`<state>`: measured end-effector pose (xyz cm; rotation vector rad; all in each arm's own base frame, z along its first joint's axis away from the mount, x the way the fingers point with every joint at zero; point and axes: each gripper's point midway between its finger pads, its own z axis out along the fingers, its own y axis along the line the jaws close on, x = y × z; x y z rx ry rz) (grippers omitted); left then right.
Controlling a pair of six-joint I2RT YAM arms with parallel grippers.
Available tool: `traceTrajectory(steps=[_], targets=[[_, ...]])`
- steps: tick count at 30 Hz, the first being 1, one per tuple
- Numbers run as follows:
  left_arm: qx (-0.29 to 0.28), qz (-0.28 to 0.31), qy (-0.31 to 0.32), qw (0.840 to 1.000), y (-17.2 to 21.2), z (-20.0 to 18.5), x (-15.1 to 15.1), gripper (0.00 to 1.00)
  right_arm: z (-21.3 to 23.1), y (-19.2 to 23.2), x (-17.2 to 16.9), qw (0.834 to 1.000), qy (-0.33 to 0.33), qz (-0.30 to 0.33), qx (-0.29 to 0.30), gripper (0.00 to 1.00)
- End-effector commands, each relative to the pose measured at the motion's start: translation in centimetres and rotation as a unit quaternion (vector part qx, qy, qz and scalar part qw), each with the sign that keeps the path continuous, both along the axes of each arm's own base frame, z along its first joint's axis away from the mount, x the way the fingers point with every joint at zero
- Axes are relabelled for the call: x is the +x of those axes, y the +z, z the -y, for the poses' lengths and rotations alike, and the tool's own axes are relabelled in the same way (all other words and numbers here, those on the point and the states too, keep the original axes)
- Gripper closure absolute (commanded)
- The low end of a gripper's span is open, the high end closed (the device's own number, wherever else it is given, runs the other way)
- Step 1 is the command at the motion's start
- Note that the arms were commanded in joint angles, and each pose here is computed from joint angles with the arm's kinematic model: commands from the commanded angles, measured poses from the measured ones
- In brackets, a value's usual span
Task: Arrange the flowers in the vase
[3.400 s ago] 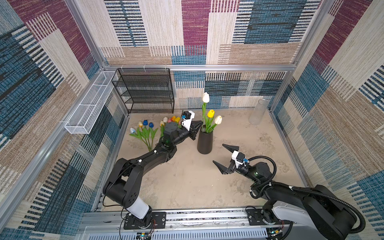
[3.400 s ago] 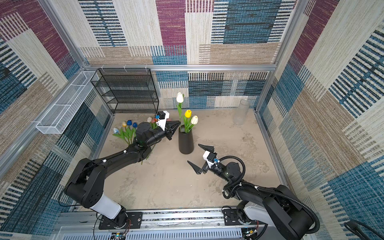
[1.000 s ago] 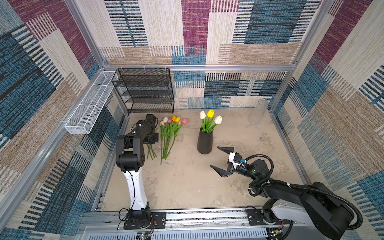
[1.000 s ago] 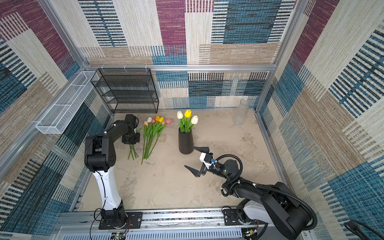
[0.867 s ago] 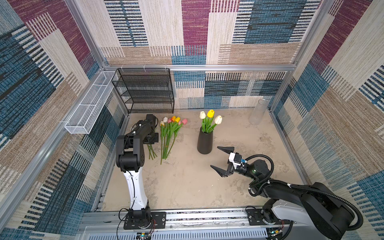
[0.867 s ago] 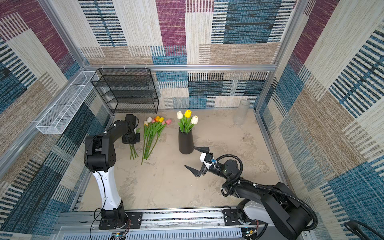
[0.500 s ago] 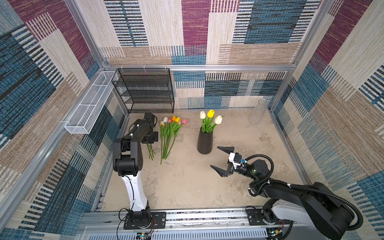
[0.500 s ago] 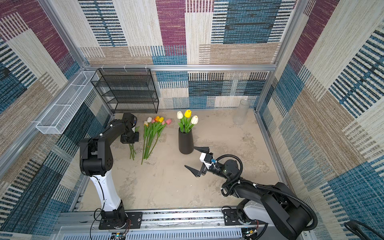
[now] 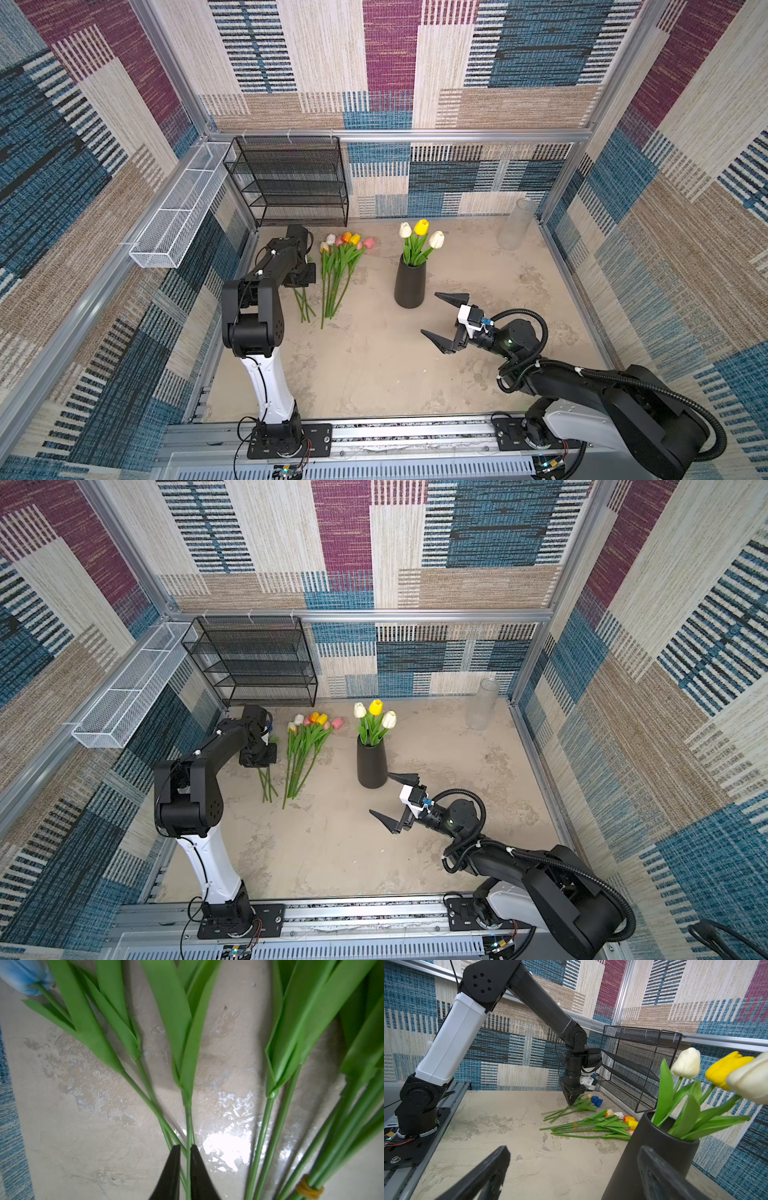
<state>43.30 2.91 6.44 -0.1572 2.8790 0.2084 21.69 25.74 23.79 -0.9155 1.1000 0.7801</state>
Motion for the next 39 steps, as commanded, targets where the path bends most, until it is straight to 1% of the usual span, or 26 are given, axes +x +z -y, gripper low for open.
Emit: traceTrajectory(steps=[1,2,3,6,7,8,10,11,14,18,20,22,23,28,31,34,37,39], targets=[[-0.002,-0.008,0.004,1.0,-0.5,0.0,-0.2,0.92,0.1,0.5,0.1,1.0,-0.005,0.007,0.004,0.0],[-0.002,-0.009,0.005,1.0,-0.6,0.1,-0.2,0.94,0.1,0.6,0.1,1.0,-0.005,0.008,0.005,0.0],[-0.003,-0.008,0.006,1.0,-0.5,0.1,-0.1,1.0,0.1,0.6,0.1,1.0,-0.005,0.008,0.005,0.0],[-0.011,0.001,0.008,1.0,0.0,0.3,0.0,1.0,0.1,0.5,0.2,1.0,-0.007,0.007,0.004,0.0],[-0.011,0.003,0.008,1.0,0.1,0.3,0.0,0.97,0.1,0.4,0.2,1.0,-0.008,0.006,0.004,0.0],[-0.009,0.004,0.008,1.0,0.1,0.2,0.1,0.87,0.1,0.5,0.2,1.0,-0.007,0.006,0.004,0.0],[-0.009,-0.001,0.005,1.0,-0.2,0.3,0.2,0.81,0.0,0.6,0.0,1.0,-0.003,0.007,0.005,0.0],[-0.008,-0.005,0.004,1.0,-0.6,0.3,0.2,0.76,0.1,0.6,0.0,1.0,-0.003,0.007,0.005,0.0],[-0.011,-0.024,0.004,1.0,-2.1,0.3,-0.1,0.75,0.0,0.4,0.2,1.0,-0.005,0.004,0.004,0.0],[-0.011,-0.043,0.007,0.999,-3.6,0.3,-0.4,0.78,0.1,0.7,0.0,1.0,-0.004,0.007,0.006,0.0],[-0.013,-0.048,0.007,0.999,-4.1,0.3,-0.5,0.83,0.1,0.6,0.1,1.0,-0.006,0.007,0.005,0.0],[-0.011,-0.047,0.007,0.999,-4.1,0.3,-0.5,0.94,0.1,0.5,0.2,1.0,-0.009,0.005,0.004,0.0],[-0.009,-0.045,0.008,0.999,-3.9,0.2,-0.4,0.96,0.1,0.5,0.2,1.0,-0.007,0.006,0.005,0.0],[-0.008,-0.029,0.01,1.0,-2.5,0.1,-0.2,0.97,0.1,0.6,0.1,1.0,-0.006,0.007,0.006,0.0],[-0.003,-0.017,0.01,1.0,-1.4,0.0,-0.3,0.95,0.0,0.5,0.2,1.0,-0.005,0.005,0.005,0.0],[0.001,-0.009,0.011,1.0,-0.7,-0.1,-0.2,0.84,0.0,0.6,0.1,1.0,-0.003,0.006,0.006,0.0],[0.002,-0.01,0.009,1.0,-0.8,-0.2,-0.2,0.88,0.0,0.6,0.1,1.0,-0.005,0.005,0.006,0.0],[0.005,-0.014,0.009,1.0,-1.0,-0.3,-0.3,0.98,0.0,0.5,0.2,1.0,-0.007,0.005,0.005,0.0]])
